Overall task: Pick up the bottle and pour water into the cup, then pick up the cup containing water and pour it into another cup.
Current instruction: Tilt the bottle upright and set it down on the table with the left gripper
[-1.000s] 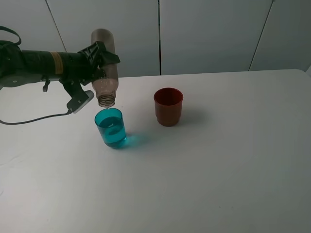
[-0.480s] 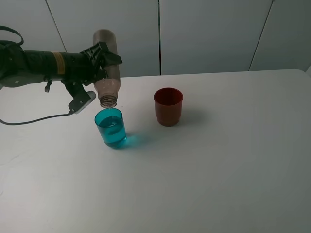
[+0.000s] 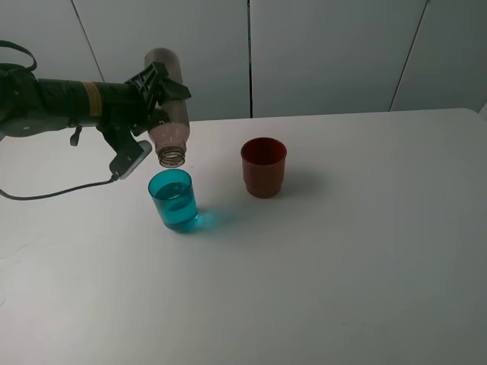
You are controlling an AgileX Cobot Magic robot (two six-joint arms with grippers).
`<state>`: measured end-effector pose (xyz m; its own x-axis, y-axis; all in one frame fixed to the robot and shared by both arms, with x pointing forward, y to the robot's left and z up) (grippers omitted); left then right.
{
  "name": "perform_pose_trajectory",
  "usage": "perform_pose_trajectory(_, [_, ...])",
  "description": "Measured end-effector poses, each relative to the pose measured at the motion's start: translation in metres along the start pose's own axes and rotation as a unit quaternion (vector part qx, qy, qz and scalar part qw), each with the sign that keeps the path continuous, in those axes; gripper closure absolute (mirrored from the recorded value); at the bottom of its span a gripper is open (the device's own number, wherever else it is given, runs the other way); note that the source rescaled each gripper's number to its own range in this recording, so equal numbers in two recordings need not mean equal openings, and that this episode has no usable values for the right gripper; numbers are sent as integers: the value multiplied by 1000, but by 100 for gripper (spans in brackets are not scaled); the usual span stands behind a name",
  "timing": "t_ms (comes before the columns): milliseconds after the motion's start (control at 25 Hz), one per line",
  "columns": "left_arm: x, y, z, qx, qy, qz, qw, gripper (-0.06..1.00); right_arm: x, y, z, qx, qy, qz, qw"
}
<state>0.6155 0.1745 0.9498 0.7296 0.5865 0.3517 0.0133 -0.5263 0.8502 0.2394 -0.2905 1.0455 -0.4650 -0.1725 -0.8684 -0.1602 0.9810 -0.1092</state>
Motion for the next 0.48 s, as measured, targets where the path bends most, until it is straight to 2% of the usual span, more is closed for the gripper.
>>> perform_pose_trajectory(200, [-4, -5, -3, 5, -2, -66, 998, 94, 0, 0, 0, 0, 0, 0, 1000])
perform_pose_trajectory(280, [-6, -9, -5, 3, -1, -114, 993, 94, 0, 0, 0, 0, 0, 0, 1000])
perform_pose_trajectory(360, [-3, -13, -10, -5, 8, -181, 983, 94, 0, 0, 0, 0, 0, 0, 1000])
perform_pose_trajectory(440, [2, -14, -14, -11, 18, -252, 967, 94, 0, 0, 0, 0, 0, 0, 1000])
perform_pose_trajectory(480, [6, -13, -18, -18, 26, -291, 956, 94, 0, 0, 0, 0, 0, 0, 1000])
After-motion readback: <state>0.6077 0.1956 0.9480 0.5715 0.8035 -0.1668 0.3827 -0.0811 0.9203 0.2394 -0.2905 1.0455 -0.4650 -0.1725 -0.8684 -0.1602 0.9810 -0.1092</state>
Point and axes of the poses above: a point on each arm's last joint axis where the gripper is mounted, z pointing out along that axis toward the gripper, y along the wrist's bending axis when the last joint is at zero, x = y × z, the point moved 1 cm from there along z, pointing out along that axis toward the gripper, and after that the axes turned 12 degrees about -z, right-handed, at the moved point
